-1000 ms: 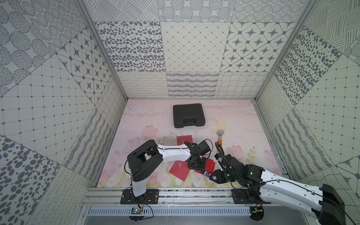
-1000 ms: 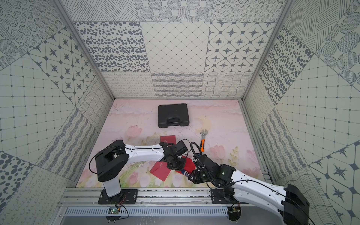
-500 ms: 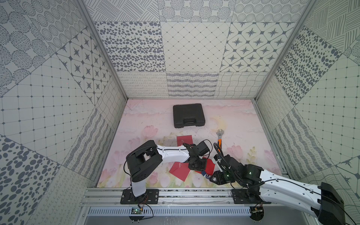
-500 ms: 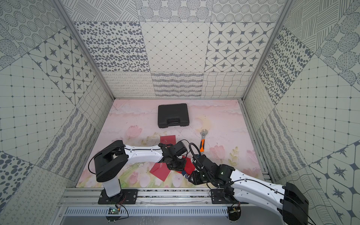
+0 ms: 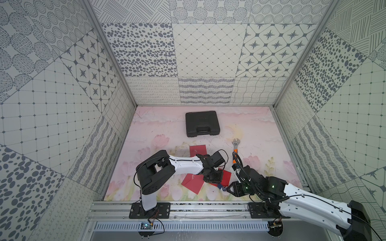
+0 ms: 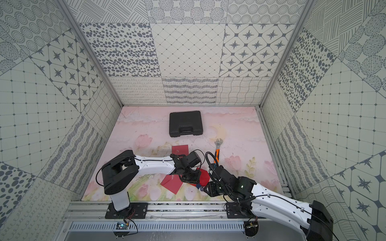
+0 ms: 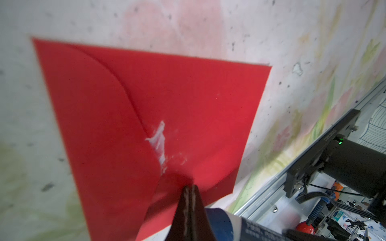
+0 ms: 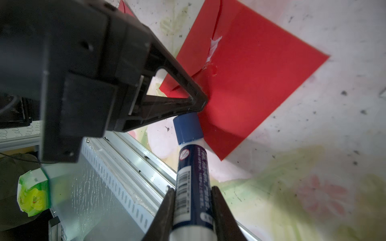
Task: Seal the envelope with a glue stick
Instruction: Close the lid of the glue stick.
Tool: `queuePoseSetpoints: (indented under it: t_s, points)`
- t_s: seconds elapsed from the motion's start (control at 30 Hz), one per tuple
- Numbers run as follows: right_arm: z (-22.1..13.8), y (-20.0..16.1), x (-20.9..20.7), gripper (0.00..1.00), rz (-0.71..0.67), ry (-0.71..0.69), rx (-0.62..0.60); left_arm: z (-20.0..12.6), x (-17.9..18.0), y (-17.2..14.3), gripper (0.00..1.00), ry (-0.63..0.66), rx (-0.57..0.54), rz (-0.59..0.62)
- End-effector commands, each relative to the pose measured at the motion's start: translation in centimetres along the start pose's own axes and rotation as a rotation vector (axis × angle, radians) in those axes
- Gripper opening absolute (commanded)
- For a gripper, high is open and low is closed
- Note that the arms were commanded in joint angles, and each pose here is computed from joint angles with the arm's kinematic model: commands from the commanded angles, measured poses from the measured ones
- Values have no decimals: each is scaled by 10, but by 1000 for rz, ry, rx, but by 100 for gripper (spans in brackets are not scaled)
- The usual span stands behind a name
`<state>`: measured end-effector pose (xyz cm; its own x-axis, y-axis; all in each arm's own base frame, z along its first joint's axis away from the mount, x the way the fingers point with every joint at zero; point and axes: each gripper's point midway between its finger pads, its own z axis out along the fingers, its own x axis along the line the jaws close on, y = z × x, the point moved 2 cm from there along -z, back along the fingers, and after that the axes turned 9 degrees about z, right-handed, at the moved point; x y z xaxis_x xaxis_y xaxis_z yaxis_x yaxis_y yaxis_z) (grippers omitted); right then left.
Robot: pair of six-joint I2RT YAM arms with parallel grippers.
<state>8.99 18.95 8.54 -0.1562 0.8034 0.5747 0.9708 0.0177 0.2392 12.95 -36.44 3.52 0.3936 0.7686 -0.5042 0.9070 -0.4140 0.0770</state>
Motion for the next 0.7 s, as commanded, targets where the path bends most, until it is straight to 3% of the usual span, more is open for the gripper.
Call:
queuePoseSetpoints:
  t_s: [0.0,0.67]
  points:
    - [-16,24,20,0,-33,49,-126,4,1,-7,0,-44,35,-48]
    - [-36,38,35,0,-55,119,-225,12,-6,-4,0,-121,43,-75]
